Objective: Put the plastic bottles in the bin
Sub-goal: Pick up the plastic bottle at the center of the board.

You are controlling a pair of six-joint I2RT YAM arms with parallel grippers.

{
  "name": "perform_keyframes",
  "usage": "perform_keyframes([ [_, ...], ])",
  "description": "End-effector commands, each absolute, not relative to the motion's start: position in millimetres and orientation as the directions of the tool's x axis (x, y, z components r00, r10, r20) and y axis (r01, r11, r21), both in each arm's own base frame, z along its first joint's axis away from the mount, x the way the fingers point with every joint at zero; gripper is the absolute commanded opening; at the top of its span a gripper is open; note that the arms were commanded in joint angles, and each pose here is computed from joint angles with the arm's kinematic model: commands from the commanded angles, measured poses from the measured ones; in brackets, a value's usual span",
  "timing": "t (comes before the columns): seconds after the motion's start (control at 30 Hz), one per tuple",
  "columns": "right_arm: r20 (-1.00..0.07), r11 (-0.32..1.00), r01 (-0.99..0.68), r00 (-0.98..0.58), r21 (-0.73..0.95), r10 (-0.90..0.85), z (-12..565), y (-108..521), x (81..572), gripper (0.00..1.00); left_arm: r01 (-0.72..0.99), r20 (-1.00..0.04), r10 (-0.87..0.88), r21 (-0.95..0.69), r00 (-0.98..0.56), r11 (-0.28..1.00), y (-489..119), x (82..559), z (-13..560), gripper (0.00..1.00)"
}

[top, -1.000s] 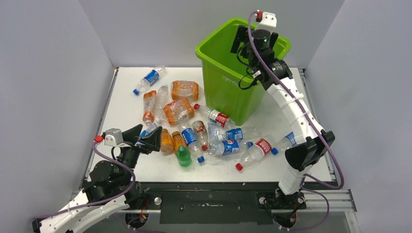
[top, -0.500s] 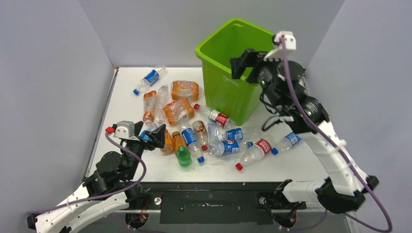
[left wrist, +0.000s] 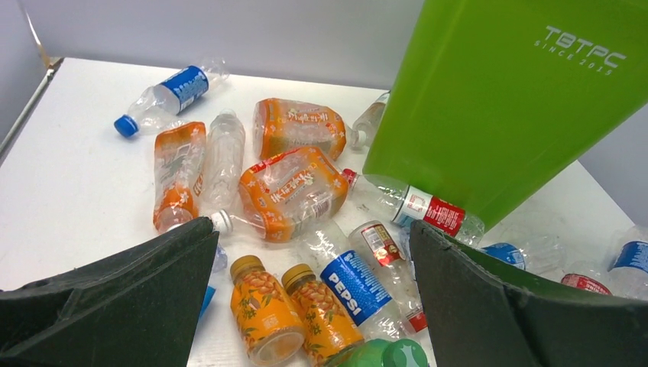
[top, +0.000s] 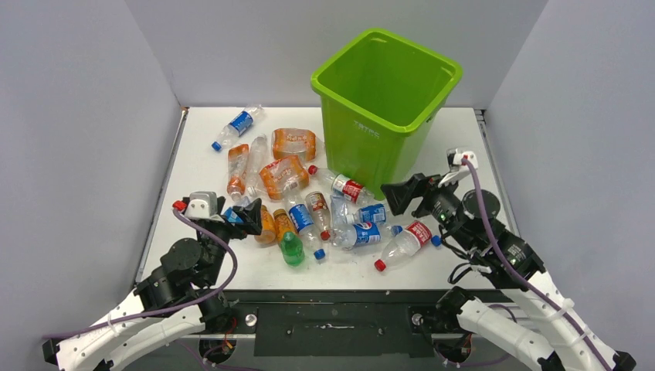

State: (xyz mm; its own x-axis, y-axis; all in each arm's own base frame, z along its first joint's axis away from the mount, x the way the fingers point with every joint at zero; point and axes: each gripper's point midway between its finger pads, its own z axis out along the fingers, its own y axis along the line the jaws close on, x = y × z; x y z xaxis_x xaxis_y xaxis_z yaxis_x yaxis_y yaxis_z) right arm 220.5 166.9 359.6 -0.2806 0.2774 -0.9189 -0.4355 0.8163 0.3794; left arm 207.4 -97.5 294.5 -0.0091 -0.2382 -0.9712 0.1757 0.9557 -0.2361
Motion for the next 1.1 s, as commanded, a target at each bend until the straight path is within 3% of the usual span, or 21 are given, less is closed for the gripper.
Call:
perform_keyframes([
  [0.0, -0.874, 0.813, -0.359, -0.347, 0.458, 0.339, 312.9, 157.1, 211.9, 0.90, 0.143, -0.961, -0.274, -0.275, -0.031, 0.951, -96.7, 208.4, 300.1, 0.96],
  [0.2, -0.793, 0.749, -0.281, -0.332, 0.601, 0.511, 275.8, 147.3, 208.5, 0.90, 0.190, -0.944, -0.305, -0.326, -0.128, 0.926, -121.4, 207.7, 301.8, 0.96],
  [0.5, -0.809, 0.853, -0.234, -0.503, 0.467, 0.304, 183.2, 164.7, 220.5, 0.91, 0.321, -0.952, -0.194, -0.265, -0.238, 0.909, -155.1, 201.2, 267.0, 0.96],
  [0.77, -0.783, 0.877, -0.203, -0.566, 0.435, 0.257, 149.6, 180.1, 212.1, 0.91, 0.367, -0.956, -0.153, -0.240, -0.251, 0.899, -160.1, 196.5, 264.7, 0.96],
  [0.93, -0.711, 0.789, -0.113, -0.524, 0.604, 0.469, 161.5, 175.8, 204.1, 0.90, 0.626, -0.977, 0.038, -0.104, -0.209, 0.773, -204.3, 180.2, 271.4, 0.96],
  [1.07, -0.699, 0.768, -0.051, -0.456, 0.639, 0.551, 173.9, 153.5, 202.9, 0.90, 0.732, -0.932, 0.287, 0.036, -0.220, 0.681, -239.3, 178.6, 267.0, 0.96],
])
